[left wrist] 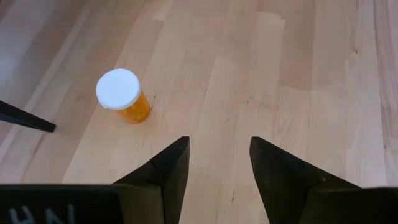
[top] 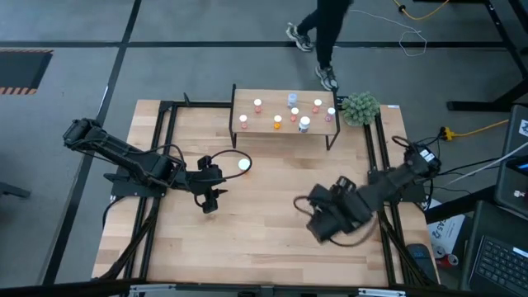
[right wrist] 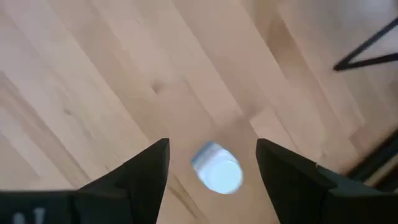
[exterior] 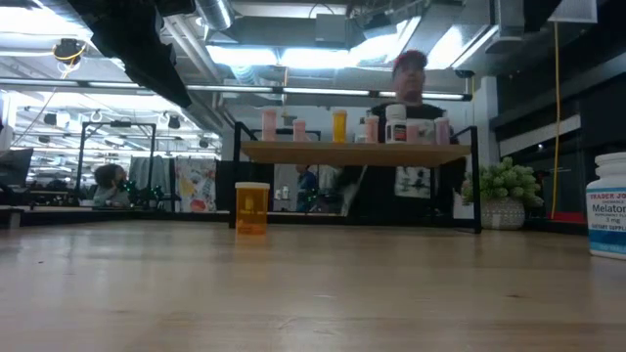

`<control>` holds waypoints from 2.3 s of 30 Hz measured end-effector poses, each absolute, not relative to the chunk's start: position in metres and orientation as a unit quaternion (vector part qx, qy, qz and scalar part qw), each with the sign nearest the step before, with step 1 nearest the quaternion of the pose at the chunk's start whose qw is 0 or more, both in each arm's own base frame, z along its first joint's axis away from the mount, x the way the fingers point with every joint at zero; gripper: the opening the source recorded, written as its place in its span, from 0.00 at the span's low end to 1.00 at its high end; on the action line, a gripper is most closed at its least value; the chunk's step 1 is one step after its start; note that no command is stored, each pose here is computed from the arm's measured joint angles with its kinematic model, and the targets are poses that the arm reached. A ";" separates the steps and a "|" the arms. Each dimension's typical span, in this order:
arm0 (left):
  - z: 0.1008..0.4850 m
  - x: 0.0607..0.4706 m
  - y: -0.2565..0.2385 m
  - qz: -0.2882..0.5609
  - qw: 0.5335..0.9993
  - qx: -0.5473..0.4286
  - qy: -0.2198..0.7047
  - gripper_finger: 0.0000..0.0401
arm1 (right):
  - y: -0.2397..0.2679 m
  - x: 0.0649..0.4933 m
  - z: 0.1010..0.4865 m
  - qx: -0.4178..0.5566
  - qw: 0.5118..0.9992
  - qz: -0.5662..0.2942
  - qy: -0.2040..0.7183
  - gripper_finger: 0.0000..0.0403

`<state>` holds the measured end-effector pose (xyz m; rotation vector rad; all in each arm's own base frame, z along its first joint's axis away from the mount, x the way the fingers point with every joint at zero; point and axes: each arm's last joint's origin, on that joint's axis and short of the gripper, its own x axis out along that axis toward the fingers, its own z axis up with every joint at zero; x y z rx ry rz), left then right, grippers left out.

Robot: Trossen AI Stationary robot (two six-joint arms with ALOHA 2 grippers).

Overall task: Pick and place medicine bottles onto shelf by color
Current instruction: Put the big yellow pill bottle on the shelf

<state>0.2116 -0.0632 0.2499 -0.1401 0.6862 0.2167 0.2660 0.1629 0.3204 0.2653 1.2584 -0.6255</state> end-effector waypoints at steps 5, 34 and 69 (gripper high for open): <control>0.250 0.212 -0.063 0.105 0.934 -0.065 0.336 0.41 | 0.200 0.248 0.320 0.160 0.784 -0.275 0.533 0.60; 0.245 0.237 -0.041 0.152 0.937 -0.078 0.303 0.51 | 0.222 0.221 0.245 0.215 0.848 -0.378 0.304 0.60; 0.193 0.280 0.022 0.321 0.875 -0.203 0.299 0.62 | 0.158 0.226 0.275 0.085 0.862 -0.466 0.181 0.60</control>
